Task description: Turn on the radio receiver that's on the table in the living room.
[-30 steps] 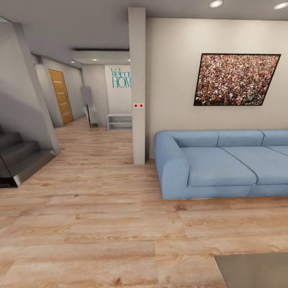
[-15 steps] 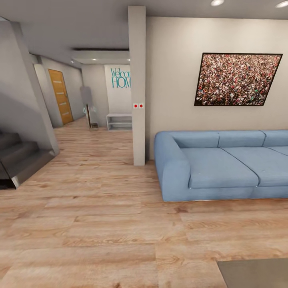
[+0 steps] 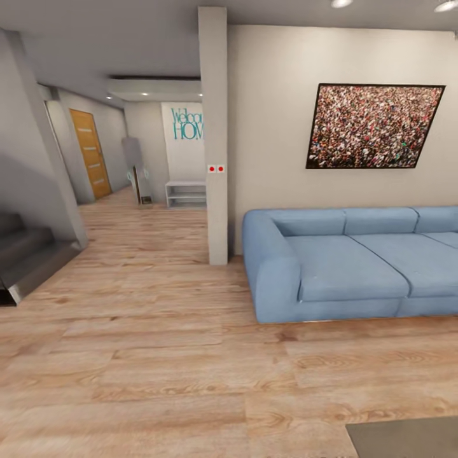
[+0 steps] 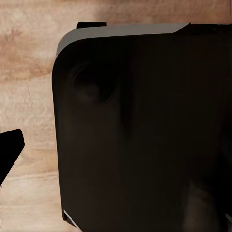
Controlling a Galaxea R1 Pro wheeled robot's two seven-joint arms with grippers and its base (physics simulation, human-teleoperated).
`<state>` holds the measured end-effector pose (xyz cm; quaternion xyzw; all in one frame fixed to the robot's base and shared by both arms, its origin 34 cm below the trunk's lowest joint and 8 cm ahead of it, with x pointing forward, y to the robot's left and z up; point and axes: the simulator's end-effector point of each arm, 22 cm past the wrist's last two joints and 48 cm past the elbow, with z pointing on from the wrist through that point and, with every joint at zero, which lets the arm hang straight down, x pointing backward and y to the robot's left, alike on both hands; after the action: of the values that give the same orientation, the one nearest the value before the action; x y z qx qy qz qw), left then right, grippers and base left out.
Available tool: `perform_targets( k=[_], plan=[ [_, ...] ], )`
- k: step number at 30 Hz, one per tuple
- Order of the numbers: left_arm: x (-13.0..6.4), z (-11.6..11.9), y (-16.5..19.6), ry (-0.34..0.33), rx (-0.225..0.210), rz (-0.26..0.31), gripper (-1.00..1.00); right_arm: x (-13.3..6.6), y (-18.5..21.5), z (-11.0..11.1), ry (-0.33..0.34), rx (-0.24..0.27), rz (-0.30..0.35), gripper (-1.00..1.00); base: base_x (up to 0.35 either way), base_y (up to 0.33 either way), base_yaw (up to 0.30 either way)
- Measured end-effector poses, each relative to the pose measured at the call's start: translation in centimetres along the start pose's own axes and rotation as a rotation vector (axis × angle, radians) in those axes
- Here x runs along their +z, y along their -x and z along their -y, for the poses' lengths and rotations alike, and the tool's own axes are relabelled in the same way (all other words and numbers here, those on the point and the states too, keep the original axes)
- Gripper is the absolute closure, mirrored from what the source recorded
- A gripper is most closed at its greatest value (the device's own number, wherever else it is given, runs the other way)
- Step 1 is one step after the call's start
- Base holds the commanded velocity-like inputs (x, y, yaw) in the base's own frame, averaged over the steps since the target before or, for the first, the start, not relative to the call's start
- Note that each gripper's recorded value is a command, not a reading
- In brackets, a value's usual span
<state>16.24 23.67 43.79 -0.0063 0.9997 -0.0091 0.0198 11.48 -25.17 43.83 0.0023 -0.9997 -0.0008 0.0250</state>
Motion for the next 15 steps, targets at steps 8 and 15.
perform_targets(
  k=[8,15],
  plan=[
    [0.0,-0.02,0.06,0.001,0.0,0.001,-1.0,0.0,0.0,-0.01,0.0,0.0,0.0,-1.0,0.0,0.0,-0.273],
    [0.0,-0.02,0.07,0.001,0.0,0.002,-1.0,0.0,-0.01,-0.01,0.0,0.0,-0.001,-1.0,0.0,0.0,-0.282]
  ],
)
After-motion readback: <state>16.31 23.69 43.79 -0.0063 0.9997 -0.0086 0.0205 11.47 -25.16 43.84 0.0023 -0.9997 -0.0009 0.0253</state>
